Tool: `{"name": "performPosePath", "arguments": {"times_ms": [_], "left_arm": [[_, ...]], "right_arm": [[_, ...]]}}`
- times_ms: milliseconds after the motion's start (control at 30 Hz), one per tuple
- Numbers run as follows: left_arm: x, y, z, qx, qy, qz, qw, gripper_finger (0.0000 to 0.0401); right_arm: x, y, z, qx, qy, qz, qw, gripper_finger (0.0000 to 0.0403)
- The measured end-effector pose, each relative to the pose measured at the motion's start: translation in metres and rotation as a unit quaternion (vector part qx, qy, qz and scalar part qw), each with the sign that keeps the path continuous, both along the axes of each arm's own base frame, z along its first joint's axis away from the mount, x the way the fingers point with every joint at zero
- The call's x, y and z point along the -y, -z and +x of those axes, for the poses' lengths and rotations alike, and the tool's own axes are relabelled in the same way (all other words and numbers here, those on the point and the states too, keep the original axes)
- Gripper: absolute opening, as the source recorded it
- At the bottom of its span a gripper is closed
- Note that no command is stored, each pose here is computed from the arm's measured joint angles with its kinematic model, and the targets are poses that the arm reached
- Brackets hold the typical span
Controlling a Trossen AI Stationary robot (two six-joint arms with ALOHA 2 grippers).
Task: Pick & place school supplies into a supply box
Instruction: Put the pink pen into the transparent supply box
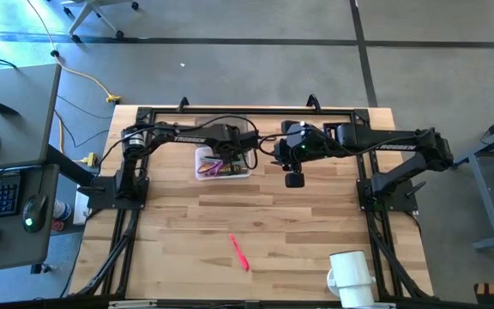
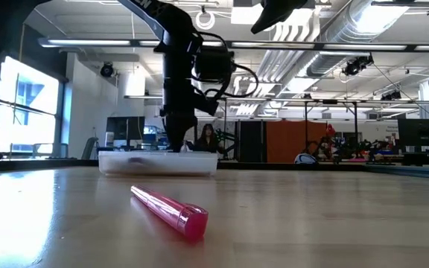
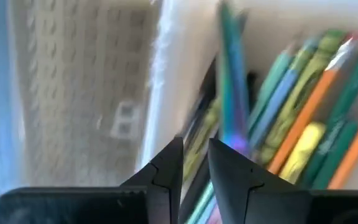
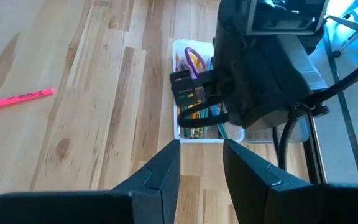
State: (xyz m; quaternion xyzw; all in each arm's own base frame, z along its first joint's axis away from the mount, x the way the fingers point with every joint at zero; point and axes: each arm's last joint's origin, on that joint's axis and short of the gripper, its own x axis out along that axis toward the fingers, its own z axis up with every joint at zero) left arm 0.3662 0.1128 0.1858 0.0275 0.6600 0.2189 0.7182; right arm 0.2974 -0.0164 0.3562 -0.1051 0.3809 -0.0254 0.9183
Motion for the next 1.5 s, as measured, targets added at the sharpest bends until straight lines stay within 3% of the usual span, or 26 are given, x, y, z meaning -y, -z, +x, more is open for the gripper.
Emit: {"name": "performPosePath", "arguments": {"times_ms": [167,367,467,600,833,933,1100,1167,1333,1500], "left_arm": [[0.002,-0.026,-0.008,-0.058,-0.013,-0.011,0.998,0.0110],[0.006,-0.080,-0.024,-0.131,-0.063,-0.032,0.989,0.0110],[0.008,-0.109,-0.031,-0.073,-0.074,-0.019,0.994,0.0110],[0.023,-0.150,-0.061,-0.009,-0.077,-0.028,0.997,0.0110],[0.061,-0.205,-0.136,0.127,-0.157,0.015,0.979,0.0111],[0.079,-0.209,-0.165,0.173,-0.187,0.025,0.967,0.0111],[0.103,-0.196,-0.195,0.216,-0.236,-0.003,0.947,0.0111],[0.109,-0.187,-0.199,0.224,-0.254,-0.010,0.941,0.0111],[0.121,-0.162,-0.200,0.208,-0.256,-0.013,0.944,0.0111],[0.130,-0.141,-0.192,0.178,-0.245,-0.018,0.953,0.0111]], "right_arm": [[0.000,0.004,0.004,-0.006,0.003,0.014,1.000,0.0106],[-0.008,0.013,0.013,-0.016,-0.070,0.065,0.995,0.0106],[-0.015,0.020,0.018,-0.029,-0.103,0.063,0.992,0.0106],[-0.024,0.031,0.025,-0.053,-0.118,0.060,0.990,0.0106],[-0.043,0.050,0.043,-0.062,-0.102,0.098,0.988,0.0106],[-0.055,0.066,0.051,-0.093,-0.119,0.094,0.984,0.0106],[-0.076,0.091,0.071,-0.096,-0.061,0.165,0.980,0.0106],[-0.083,0.102,0.079,-0.099,-0.035,0.189,0.976,0.0106],[-0.107,0.140,0.089,-0.149,-0.052,0.185,0.970,0.0106],[-0.126,0.158,0.105,-0.109,-0.078,0.194,0.972,0.0106]]}}
